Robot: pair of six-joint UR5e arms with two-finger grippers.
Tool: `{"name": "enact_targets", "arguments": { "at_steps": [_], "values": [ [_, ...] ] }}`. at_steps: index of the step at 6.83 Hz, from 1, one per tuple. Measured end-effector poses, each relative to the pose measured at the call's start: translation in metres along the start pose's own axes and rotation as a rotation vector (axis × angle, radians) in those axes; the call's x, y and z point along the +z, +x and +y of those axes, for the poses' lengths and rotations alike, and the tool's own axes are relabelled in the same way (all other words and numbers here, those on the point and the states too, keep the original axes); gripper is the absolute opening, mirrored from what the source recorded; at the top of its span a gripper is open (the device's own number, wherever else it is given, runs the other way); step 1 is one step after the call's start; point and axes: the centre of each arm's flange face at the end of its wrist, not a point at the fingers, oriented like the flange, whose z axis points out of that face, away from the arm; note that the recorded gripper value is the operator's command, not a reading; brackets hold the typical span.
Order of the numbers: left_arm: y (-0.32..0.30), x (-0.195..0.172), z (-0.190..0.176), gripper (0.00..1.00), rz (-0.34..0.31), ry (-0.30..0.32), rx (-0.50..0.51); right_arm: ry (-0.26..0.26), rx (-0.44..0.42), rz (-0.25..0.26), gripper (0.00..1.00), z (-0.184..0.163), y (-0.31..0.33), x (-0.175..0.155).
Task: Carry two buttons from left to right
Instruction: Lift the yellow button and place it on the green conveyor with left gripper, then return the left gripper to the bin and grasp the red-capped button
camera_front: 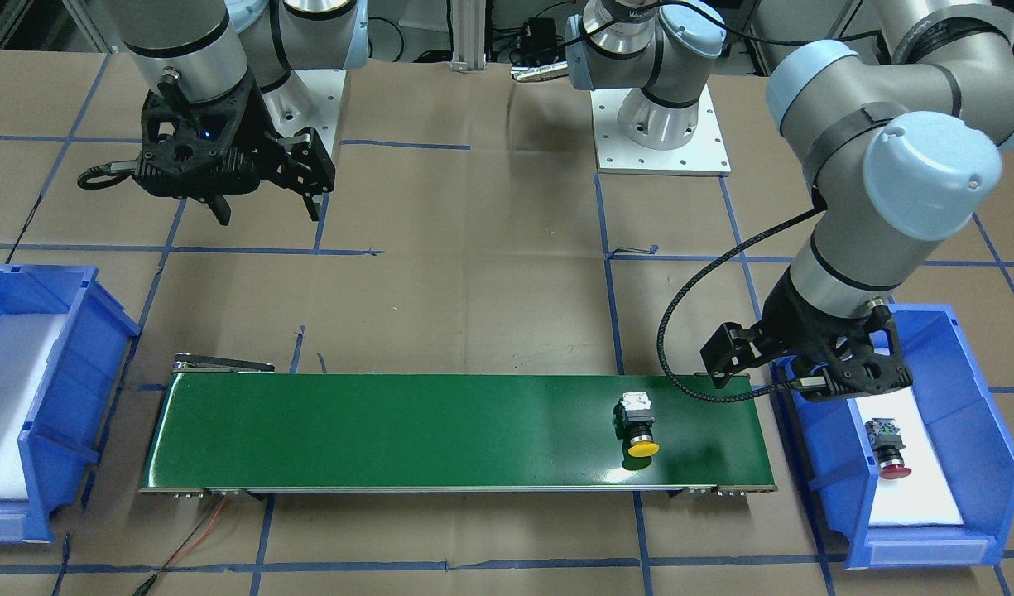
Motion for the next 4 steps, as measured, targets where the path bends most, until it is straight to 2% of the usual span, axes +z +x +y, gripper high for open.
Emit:
{"name": "enact_targets", "arguments": {
  "at_steps": [2,4],
  "values": [
    [-0.034,-0.009,-0.008,1.0,-0.003,-0.004,0.028,0.0,0.0,0.0,1.0,0.0,0.0,0.0],
    [-0.109,-0.005,-0.014,1.0,-0.01,-0.015,0.048,0.001,0.0,-0.001,1.0,0.0,0.0,-0.001]
  ]
}}
